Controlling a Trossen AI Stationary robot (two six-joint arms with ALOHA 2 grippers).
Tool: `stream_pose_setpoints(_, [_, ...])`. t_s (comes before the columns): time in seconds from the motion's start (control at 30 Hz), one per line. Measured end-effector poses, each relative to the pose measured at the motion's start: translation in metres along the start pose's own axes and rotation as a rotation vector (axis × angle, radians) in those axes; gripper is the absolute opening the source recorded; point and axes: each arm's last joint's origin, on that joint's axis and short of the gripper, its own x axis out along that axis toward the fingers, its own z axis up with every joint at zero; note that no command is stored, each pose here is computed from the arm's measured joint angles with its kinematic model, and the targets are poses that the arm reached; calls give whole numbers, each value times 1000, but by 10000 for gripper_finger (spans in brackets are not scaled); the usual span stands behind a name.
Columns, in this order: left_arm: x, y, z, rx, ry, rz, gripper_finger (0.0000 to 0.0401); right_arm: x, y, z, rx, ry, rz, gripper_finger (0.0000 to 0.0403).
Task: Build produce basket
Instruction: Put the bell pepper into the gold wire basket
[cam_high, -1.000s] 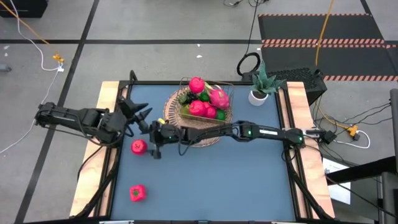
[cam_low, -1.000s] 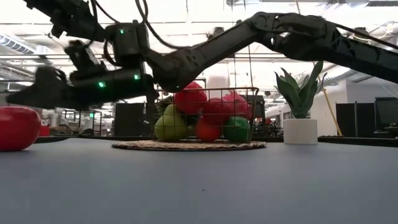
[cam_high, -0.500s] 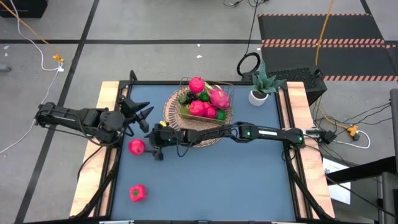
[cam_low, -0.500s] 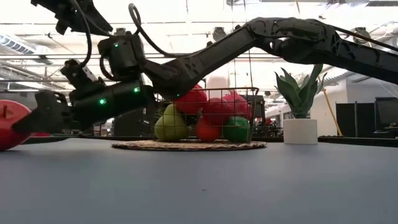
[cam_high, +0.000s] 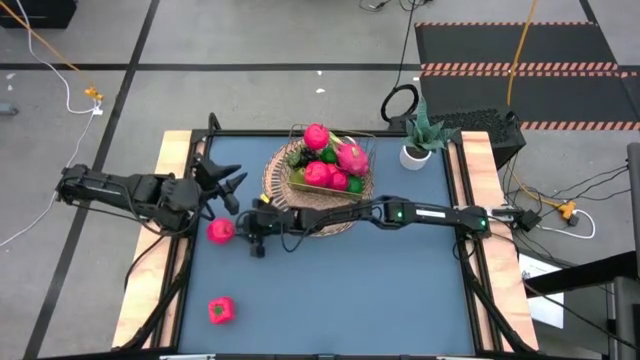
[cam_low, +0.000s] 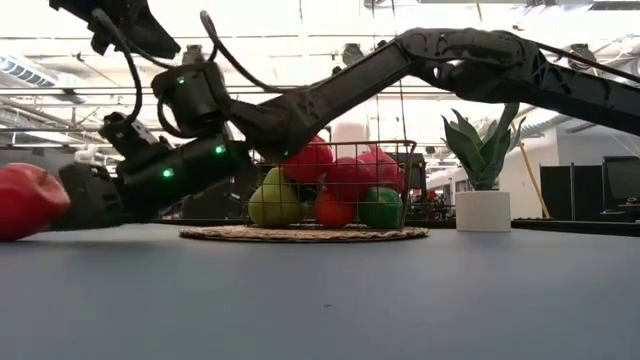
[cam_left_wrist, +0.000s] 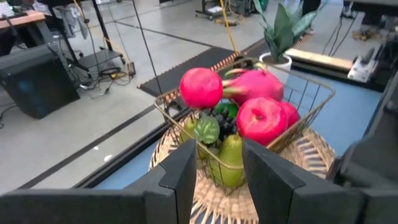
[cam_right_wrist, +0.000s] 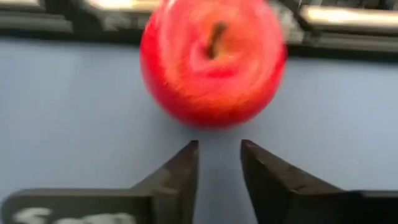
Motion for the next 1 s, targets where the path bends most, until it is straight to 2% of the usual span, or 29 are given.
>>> stream_pose_setpoints(0.2, [-7, 13, -12, -51, 89, 31, 131, -25, 9, 18, -83, 282, 38, 41])
stream_pose_setpoints(0.33, [-11, 21, -35, -69, 311, 41, 131, -49, 28, 26, -115, 504, 85, 9])
stream_pose_setpoints(0.43, [-7, 24, -57, -124, 428, 112, 131, -66, 49, 29, -136, 596, 114, 2])
stream_pose_setpoints(0.53, [0, 23, -71, -145, 478, 144, 131, -79, 71, 34, -186, 599, 50, 3])
stream_pose_setpoints(0.7, [6, 15, -77, -187, 568, 36, 132, -124, 95, 54, -282, 545, -76, 1])
stream_pose_setpoints(0.8, [13, 4, -79, -203, 561, -37, 132, -161, 89, 53, -254, 493, -97, 1])
stream_pose_setpoints(0.9, [28, -16, -89, -134, 515, -171, 140, -198, 77, 38, -204, 424, -77, 1])
stream_pose_setpoints(1.0, [40, -30, -98, -69, 549, -254, 164, -231, 63, 28, -125, 256, -31, 2])
